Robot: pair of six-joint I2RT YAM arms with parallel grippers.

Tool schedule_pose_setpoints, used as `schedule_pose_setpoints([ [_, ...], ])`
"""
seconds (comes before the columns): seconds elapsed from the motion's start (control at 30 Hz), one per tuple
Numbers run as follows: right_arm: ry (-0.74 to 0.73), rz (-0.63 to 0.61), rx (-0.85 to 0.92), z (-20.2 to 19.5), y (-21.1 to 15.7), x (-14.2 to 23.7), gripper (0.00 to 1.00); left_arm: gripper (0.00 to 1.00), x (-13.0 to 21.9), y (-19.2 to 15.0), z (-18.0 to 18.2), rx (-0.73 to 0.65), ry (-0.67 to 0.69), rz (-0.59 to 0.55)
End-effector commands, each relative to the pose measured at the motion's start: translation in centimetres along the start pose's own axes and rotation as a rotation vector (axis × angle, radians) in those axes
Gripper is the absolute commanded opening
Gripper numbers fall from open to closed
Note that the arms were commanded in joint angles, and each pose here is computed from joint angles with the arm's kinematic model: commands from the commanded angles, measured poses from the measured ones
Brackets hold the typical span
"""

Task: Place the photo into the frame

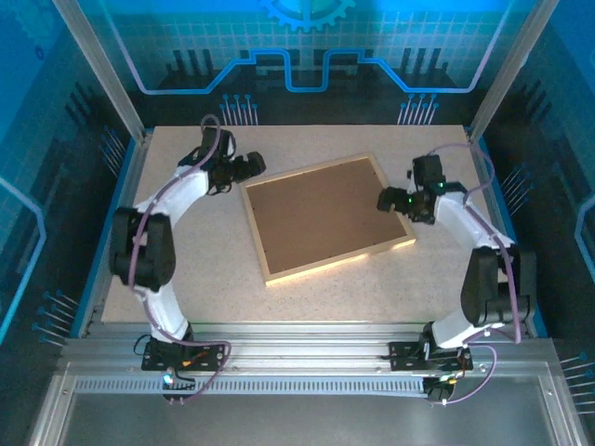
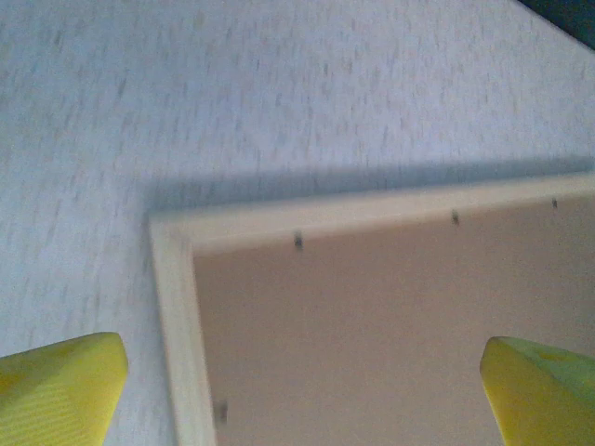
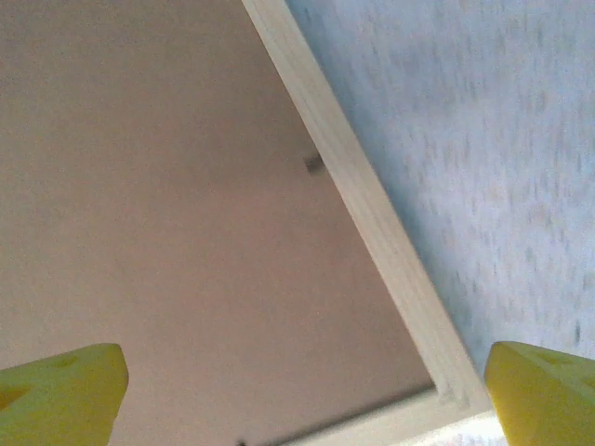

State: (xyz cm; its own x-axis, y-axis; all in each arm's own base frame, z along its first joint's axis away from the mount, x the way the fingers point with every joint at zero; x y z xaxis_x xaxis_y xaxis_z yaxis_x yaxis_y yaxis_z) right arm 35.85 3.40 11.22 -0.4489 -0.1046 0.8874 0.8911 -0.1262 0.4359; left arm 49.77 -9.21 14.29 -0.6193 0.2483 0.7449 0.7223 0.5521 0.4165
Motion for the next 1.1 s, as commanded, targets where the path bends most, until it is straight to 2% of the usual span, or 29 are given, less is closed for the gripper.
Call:
schedule_pose_setpoints([
  [0.0, 0.025, 0.023, -0.086, 0.7, -2.8, -0.9, 0.99, 0.99, -3.3, 2.2, -0.1, -0.07, 0.003, 0.027],
  [0.17, 0.06, 0.086, -0.13, 2.4, -6.8, -2.3, 0.99, 0.99, -6.8, 2.6, -0.6, -0.086, -0.023, 0.086],
  [0.3, 0.132, 0.096, -0.186, 3.7, -7.4, -3.7, 0.99, 0.99, -8.4, 1.3, -0.4, -0.078, -0.053, 0.144],
  [0.5, 0.261, 0.06, -0.148, 6.2, -4.7, -4.9, 0.99, 0.99, -7.9, -1.4, -1.0, -0.031, -0.173, 0.209],
  [0.67, 0.281, 0.057, -0.143, 6.4, -3.6, -6.4, 0.99, 0.98, -6.4, -4.0, 0.4, -0.005, -0.18, 0.234],
  [0.87, 0.302, -0.05, -0.112, 6.4, 2.1, -6.4, 0.99, 0.96, -4.1, -7.6, 2.0, 0.05, -0.183, 0.282],
  [1.07, 0.338, -0.065, -0.088, 6.8, 6.2, -7.4, 0.99, 0.95, -1.0, -10.8, 2.7, 0.104, -0.208, 0.288],
])
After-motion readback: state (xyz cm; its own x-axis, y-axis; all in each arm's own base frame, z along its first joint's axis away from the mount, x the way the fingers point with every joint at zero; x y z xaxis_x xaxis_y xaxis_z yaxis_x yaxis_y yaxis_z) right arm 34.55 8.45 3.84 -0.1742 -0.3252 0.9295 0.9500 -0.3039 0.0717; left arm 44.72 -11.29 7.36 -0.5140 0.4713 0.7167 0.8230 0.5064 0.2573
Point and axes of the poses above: each hand's point on the last joint's axis, 136 mm out from that joint toward the fingers, its own x axis back along the fingers, its own z axis along the line the jaws close on, y = z × x, the point moved 1 cm from there along x, back along the fingers, and after that the axes turned 10 degrees about x, right-handed, at the moved point
